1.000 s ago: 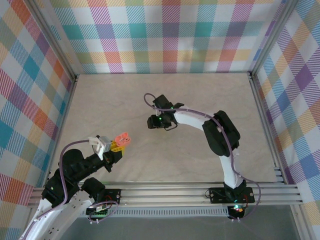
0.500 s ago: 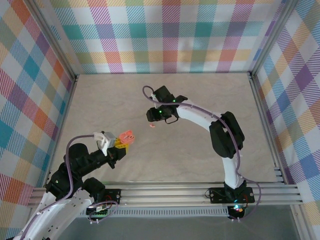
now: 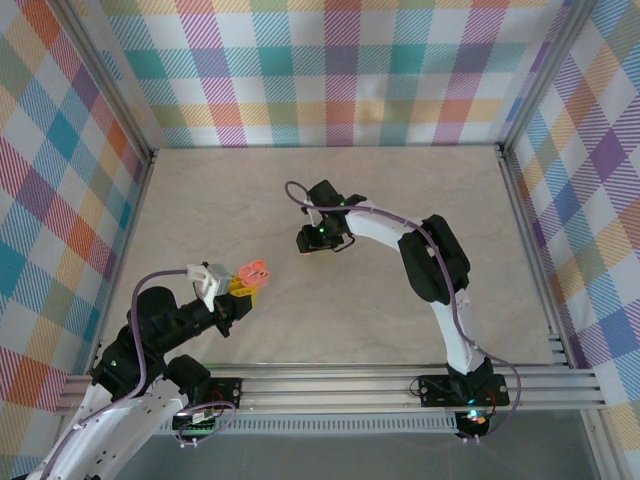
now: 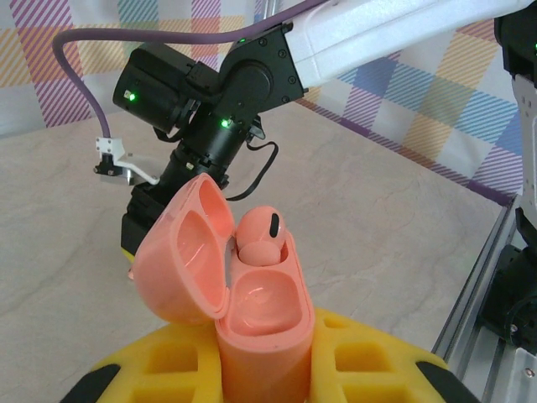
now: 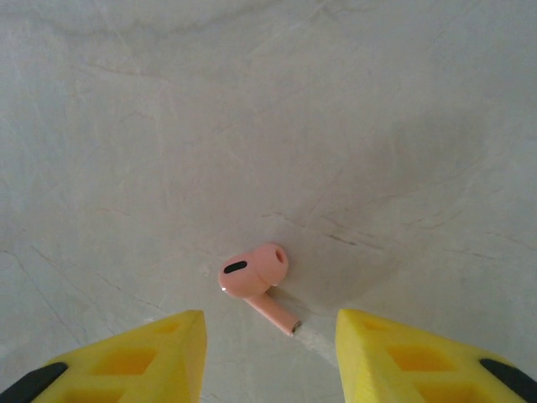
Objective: Insert wireless bluetooth earbuds into charging case
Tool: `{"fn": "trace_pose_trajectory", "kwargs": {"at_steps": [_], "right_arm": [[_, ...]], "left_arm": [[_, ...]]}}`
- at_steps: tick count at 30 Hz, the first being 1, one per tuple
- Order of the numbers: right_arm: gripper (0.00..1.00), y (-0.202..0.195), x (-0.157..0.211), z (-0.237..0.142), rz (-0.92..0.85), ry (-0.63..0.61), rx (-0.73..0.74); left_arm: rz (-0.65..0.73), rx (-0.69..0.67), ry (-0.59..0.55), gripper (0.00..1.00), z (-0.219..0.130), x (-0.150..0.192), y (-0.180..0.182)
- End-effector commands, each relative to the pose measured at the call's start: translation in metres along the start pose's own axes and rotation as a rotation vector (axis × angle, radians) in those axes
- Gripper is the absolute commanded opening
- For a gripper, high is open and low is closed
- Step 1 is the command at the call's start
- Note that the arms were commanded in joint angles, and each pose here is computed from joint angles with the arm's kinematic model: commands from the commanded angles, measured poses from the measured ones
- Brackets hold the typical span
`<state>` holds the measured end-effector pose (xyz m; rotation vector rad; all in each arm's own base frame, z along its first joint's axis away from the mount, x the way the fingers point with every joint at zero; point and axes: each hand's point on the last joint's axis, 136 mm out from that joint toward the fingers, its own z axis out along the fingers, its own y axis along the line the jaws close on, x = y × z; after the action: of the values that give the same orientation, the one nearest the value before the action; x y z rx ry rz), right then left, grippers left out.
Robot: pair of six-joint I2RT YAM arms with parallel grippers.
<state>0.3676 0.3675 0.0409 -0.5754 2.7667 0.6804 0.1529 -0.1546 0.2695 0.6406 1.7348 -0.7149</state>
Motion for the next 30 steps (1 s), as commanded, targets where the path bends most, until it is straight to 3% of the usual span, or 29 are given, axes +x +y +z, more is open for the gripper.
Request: {"fn": "trace_pose_trajectory", "kwargs": {"at_steps": [1, 9, 30], "right_arm": [[0.44, 0.008, 0.012, 0.013, 0.023, 0.038, -0.052], [0.43, 0.015, 0.027, 0.025, 0.064, 0.073, -0.089], [0.43, 0.064, 0.03, 0.015, 0.029, 0.079, -0.137]], "left_arm": [[0.0, -0.004, -0.035, 0.1, -0.006, -0.011, -0.001], [0.004, -0.015, -0.04, 0.1, -0.012, -0.01, 0.0], [0.008, -0.022, -0.053, 0.11, -0.018, -0.011, -0.001]]}}
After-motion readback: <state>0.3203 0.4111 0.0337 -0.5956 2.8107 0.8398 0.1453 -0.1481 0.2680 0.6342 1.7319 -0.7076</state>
